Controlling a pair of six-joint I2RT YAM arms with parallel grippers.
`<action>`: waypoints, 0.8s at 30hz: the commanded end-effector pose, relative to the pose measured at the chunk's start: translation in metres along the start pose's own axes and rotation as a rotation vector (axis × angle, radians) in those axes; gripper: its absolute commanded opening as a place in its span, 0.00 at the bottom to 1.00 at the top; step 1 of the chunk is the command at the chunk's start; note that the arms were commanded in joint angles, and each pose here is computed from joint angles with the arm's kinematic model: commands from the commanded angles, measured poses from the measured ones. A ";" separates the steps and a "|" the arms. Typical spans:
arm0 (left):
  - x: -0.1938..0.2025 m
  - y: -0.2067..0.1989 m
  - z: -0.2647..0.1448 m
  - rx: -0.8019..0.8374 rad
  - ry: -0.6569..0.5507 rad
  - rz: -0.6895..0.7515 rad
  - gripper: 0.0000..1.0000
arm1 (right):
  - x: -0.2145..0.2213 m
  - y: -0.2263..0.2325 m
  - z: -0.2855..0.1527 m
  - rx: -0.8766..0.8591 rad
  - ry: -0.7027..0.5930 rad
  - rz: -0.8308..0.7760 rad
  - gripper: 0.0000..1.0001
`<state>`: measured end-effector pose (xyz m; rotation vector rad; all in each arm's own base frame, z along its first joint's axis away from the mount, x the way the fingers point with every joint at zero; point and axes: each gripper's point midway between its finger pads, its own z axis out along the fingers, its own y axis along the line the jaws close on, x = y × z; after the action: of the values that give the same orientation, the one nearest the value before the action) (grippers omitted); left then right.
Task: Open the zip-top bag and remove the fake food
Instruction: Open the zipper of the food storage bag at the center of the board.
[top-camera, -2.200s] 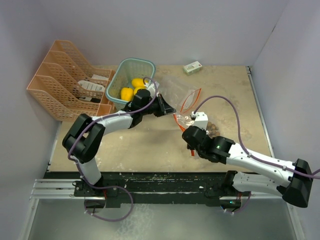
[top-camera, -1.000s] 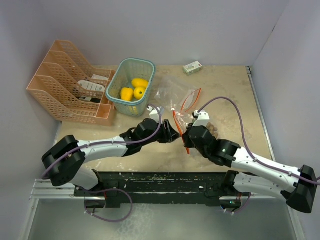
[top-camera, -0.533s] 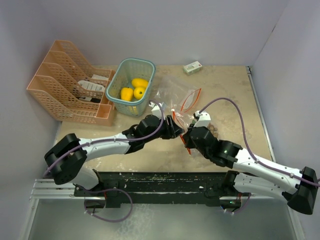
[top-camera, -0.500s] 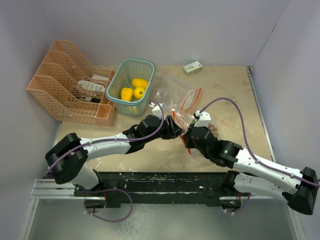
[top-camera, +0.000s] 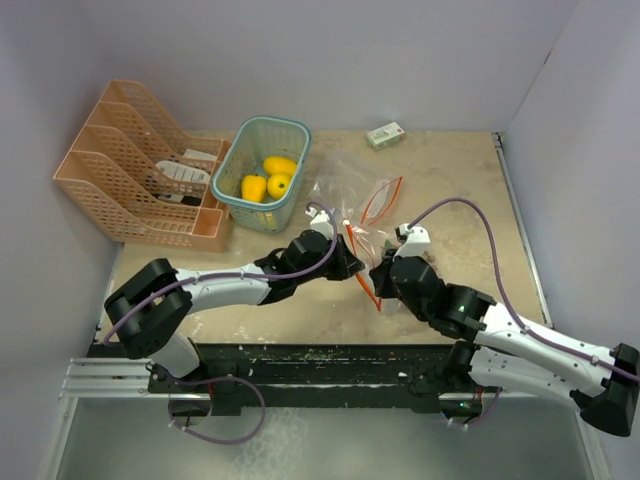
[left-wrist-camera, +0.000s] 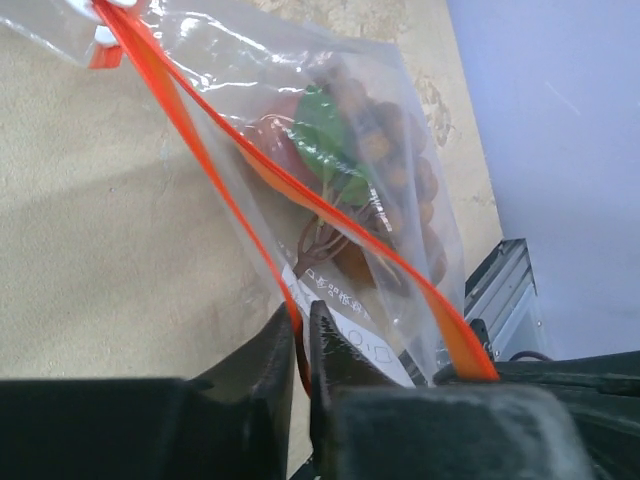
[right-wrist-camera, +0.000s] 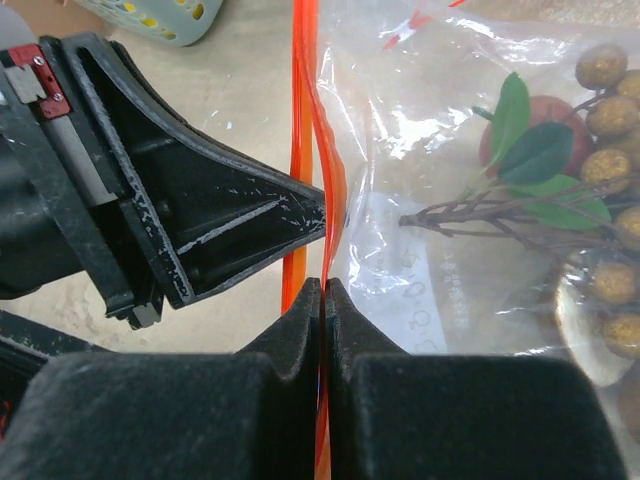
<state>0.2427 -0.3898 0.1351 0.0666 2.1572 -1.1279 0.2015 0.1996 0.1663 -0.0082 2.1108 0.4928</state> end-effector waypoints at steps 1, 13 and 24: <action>-0.003 -0.007 0.005 0.027 -0.009 0.022 0.06 | -0.019 -0.009 -0.006 0.052 -0.063 0.014 0.00; 0.013 0.024 0.000 -0.060 0.018 0.026 0.00 | -0.046 -0.042 -0.031 0.175 -0.196 0.112 0.00; 0.012 0.014 -0.003 0.017 0.019 0.031 0.08 | -0.038 -0.051 -0.037 0.151 -0.205 0.136 0.00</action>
<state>0.2318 -0.3774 0.0944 0.0815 2.2444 -1.0956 0.1974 0.1347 0.2053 0.2389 1.9419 0.4527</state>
